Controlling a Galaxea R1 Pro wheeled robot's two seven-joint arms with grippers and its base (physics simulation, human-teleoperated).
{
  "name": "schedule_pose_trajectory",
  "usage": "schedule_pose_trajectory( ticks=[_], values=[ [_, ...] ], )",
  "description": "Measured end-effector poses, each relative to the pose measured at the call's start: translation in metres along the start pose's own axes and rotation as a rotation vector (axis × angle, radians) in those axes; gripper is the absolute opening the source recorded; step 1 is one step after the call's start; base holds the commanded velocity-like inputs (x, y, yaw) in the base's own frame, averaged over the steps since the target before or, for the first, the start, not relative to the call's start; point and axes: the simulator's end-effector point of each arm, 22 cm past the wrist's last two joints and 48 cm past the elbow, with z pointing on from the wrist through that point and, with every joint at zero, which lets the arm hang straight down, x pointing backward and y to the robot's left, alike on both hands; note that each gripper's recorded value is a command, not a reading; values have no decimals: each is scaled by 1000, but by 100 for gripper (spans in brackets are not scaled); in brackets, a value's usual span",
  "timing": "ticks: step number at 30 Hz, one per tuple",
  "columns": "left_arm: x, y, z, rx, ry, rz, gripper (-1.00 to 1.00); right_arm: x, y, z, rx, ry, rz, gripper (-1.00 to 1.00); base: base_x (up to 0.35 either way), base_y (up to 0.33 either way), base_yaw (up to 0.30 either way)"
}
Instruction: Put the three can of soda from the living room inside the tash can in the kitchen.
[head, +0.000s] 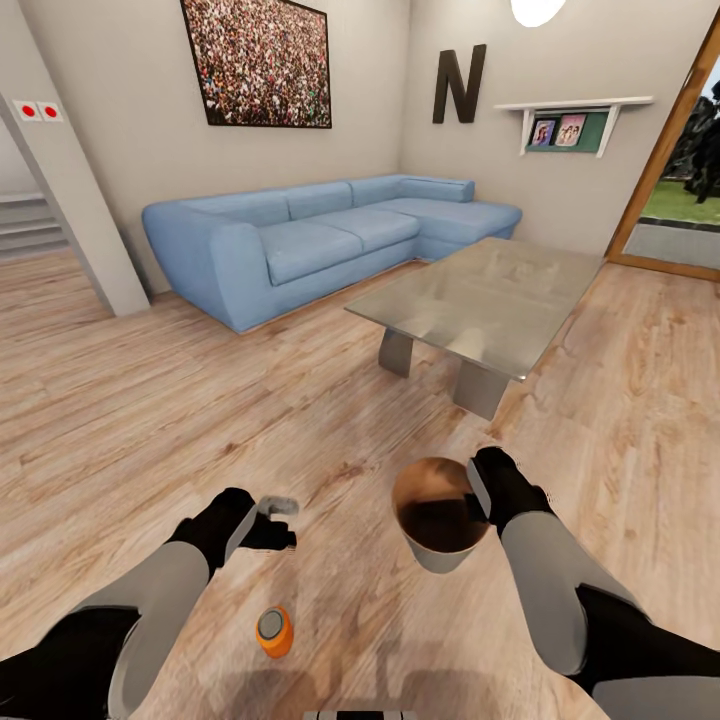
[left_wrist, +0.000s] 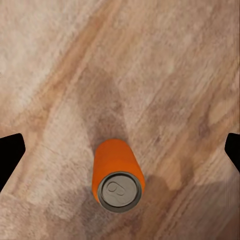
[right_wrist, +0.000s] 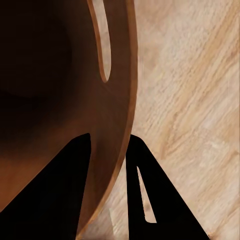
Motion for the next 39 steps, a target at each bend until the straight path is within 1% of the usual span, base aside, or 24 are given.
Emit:
schedule_pose_trajectory(
  ticks=[5,6,7,8,9,10,11,12,13,14,15,16,17,20,21,23,24,26,27,30,32,36,39],
  values=[
    [-11,0,-4,8,-29,-22,100,7,34,0,-66,5,-17,-100,0,0,0],
    [-11,0,-4,8,-29,-22,100,4,48,4,-83,-35,-59,-100,0,0,0],
    [-11,0,-5,9,-30,-23,100,3,63,3,-147,-41,-29,-100,0,0,0],
    [-12,0,-5,9,-31,-23,100,0,77,0,-210,-54,18,-100,0,0,0],
    [-12,0,-5,8,-31,-24,100,-9,84,-1,-239,-94,48,-100,0,0,0],
    [-12,0,-5,8,-31,-24,100,-24,84,2,-219,-187,44,-100,0,0,0],
    [-12,0,-5,8,-30,-24,100,-40,71,-4,-176,-244,35,-100,0,0,0],
    [-11,0,-5,7,-29,-24,100,-51,58,-10,-134,-275,19,-100,0,0,0],
    [-11,0,-5,7,-28,-25,100,-51,55,-9,-117,-274,12,-100,0,0,0],
    [-10,1,-4,6,-25,-24,100,-43,61,-4,-130,-254,6,-100,0,0,0],
    [-10,1,-4,5,-25,-24,100,-36,73,-1,-171,-236,19,-100,0,0,0],
    [-10,1,-4,5,-24,-24,100,-32,82,-1,-210,-223,44,-100,0,0,0],
    [-9,1,-4,5,-23,-24,100,-33,84,-1,-217,-223,50,-100,0,0,0],
    [-9,1,-4,4,-22,-25,100,-46,62,-6,-139,-262,10,-100,0,0,0],
    [-9,1,-4,4,-21,-25,100,-43,64,-4,-142,-255,9,-100,0,0,0],
    [-9,1,-4,2,-21,-25,100,-44,74,-7,-194,-253,50,-100,0,0,0],
    [-9,2,-4,0,-21,-25,100,-45,74,-7,-193,-256,51,-100,0,0,0],
    [-8,5,-4,-15,-20,-25,100,-43,67,-5,-157,-255,22,-100,0,0,0],
    [-8,6,-4,-19,-20,-25,100,-44,66,-5,-155,-256,20,-100,0,0,0],
    [-8,10,-4,-35,-19,-25,100,-44,70,-6,-179,-255,40,-100,0,0,0],
    [-8,11,-4,-40,-19,-25,100,-44,67,-5,-165,-255,30,-100,0,0,0],
    [-8,12,-4,-47,-19,-25,100,-45,67,-6,-169,-257,34,-100,0,0,0],
    [-8,14,-4,-51,-19,-26,100,-45,64,-5,-155,-260,23,-100,0,0,0]
  ],
)
